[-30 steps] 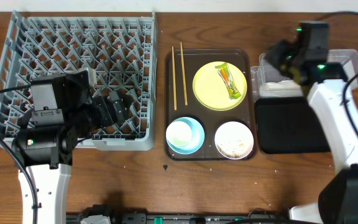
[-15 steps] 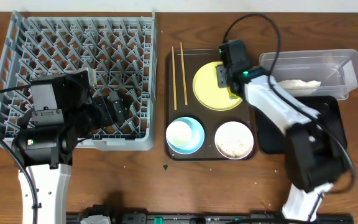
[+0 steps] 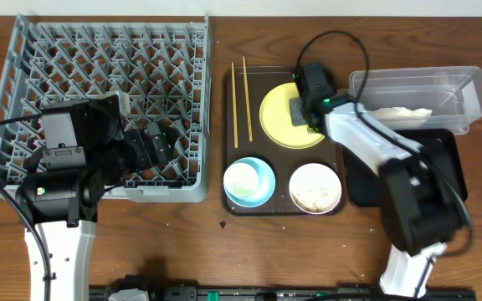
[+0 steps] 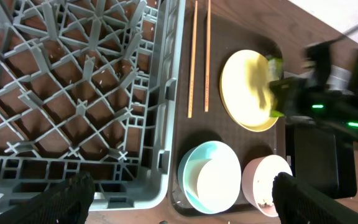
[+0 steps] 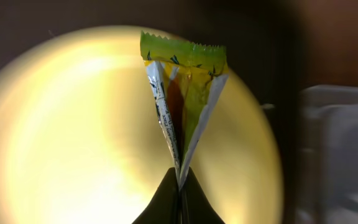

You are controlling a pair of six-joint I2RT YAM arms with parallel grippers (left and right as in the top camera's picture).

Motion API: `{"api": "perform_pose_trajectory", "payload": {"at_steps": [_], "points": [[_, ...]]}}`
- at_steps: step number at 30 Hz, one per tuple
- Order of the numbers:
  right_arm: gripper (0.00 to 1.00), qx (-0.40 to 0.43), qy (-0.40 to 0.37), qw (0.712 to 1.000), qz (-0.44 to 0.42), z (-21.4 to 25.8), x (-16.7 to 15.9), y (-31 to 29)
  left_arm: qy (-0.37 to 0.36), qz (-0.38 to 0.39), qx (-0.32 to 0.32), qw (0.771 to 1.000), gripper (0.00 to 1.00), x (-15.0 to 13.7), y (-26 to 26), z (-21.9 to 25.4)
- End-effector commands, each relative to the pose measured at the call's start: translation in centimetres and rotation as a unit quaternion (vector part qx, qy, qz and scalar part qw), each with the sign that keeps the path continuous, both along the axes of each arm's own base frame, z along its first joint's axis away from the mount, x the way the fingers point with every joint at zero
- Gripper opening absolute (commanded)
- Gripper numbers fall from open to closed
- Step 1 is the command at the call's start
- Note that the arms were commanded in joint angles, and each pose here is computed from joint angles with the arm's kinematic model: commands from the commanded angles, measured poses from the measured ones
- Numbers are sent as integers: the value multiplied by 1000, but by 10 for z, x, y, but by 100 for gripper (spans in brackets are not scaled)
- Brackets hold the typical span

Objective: Sort waste into correct bins and load items into the dishwasher
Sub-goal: 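Drop the green wrapper into the clear plastic bin with the right gripper, then grasp the white paper cup from the blue bowl with the right gripper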

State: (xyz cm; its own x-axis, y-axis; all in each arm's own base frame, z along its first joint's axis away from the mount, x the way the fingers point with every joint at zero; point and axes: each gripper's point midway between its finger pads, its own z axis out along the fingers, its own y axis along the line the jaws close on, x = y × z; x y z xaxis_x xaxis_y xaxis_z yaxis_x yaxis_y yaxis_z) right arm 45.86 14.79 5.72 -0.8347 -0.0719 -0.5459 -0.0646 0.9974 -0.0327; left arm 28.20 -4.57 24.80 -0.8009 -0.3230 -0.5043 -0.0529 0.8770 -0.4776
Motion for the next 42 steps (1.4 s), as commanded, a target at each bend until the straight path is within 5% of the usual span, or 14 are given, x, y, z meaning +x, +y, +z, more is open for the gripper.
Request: {"api": "perform_pose_trajectory", "payload": {"at_steps": [1,5,9,16,19,22,30,42], "points": [[1,106,-78,984,-117,88,8,-26,-7,-2,-5,1000,92,1,-1,7],[1,192,-86,935,-287,119,-3,-85,-7,-2,-5,1000,92,1,-1,7],[1,221,-58,875,-427,100,-16,-143,-7,-2,-5,1000,92,1,-1,7],[7,205,-21,838,-506,62,-24,-205,-7,-2,-5,1000,92,1,-1,7],[47,221,-21,889,-401,74,-9,-192,-7,-2,-5,1000,92,1,-1,7],[66,245,-31,922,-298,100,-5,-167,-7,-2,-5,1000,92,1,-1,7],[59,292,-30,955,35,165,-44,-41,-7,-2,-5,1000,92,1,-1,7],[47,186,153,934,266,99,-166,104,-7,-2,-5,1000,92,1,-1,7]]}}
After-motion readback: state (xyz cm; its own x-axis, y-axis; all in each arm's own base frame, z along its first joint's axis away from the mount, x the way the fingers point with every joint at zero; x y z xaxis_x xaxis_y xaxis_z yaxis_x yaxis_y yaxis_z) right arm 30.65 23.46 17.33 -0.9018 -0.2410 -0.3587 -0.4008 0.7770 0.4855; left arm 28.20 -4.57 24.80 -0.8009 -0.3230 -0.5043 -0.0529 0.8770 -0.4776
